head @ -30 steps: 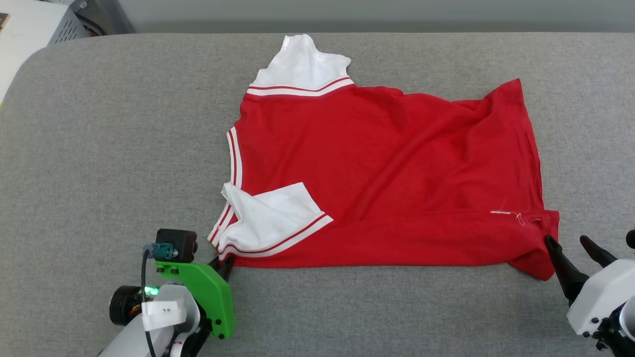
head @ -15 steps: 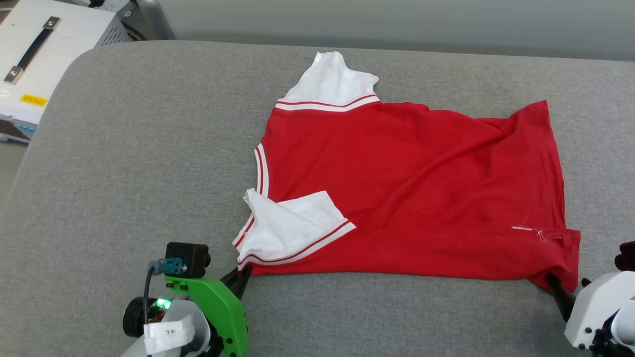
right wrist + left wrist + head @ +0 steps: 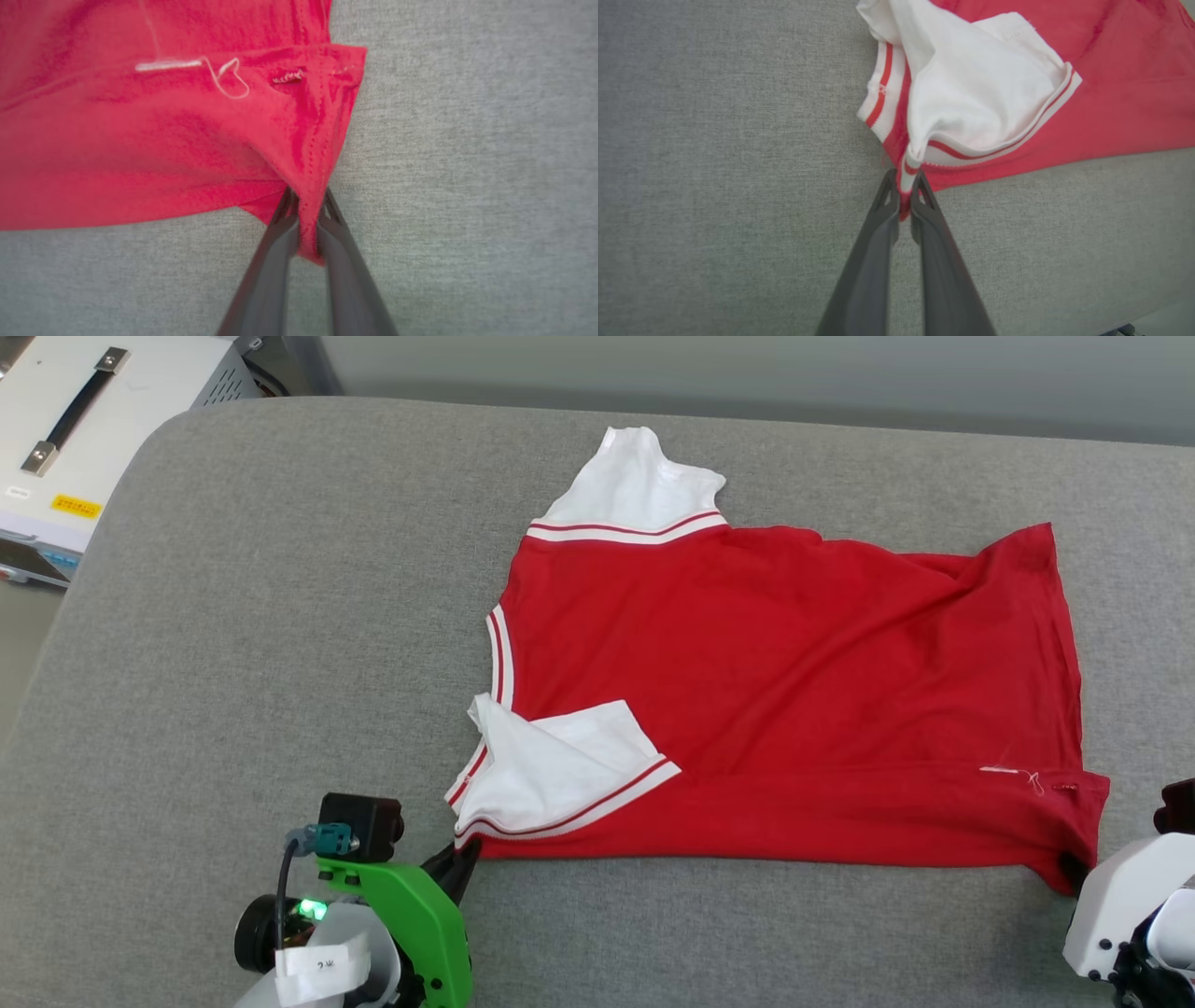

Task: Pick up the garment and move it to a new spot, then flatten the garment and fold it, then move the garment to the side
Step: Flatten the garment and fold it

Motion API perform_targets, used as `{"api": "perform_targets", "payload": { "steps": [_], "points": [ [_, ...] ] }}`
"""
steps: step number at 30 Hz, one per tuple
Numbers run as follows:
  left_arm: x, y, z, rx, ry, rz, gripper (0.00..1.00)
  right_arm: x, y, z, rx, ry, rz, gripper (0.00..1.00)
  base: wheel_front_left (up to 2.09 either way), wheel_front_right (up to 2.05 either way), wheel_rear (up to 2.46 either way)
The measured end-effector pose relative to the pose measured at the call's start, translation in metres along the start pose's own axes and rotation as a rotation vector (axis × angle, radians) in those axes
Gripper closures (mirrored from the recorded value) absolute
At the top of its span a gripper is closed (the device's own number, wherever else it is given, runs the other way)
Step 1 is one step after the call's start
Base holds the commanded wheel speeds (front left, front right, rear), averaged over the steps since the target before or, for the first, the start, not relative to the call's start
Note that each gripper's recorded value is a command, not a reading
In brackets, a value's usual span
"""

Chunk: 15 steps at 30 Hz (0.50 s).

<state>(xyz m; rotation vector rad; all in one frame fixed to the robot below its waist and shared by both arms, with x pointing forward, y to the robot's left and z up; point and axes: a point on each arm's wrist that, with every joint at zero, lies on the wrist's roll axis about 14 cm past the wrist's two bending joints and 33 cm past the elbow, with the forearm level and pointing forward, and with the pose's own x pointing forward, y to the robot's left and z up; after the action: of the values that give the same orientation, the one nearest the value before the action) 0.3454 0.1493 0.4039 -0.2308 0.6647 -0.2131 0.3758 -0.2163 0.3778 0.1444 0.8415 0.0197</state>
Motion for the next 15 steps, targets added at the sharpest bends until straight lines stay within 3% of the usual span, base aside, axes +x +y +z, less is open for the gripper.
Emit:
{"api": "perform_targets", "payload": {
  "steps": [15],
  "points": [
    [-0.024,-0.009,-0.028,0.017,0.055,-0.013,1.00,-0.043,-0.029,0.013,-0.071,-0.006,-0.064,1.00,0.00,0.00,0.00]
  ]
}}
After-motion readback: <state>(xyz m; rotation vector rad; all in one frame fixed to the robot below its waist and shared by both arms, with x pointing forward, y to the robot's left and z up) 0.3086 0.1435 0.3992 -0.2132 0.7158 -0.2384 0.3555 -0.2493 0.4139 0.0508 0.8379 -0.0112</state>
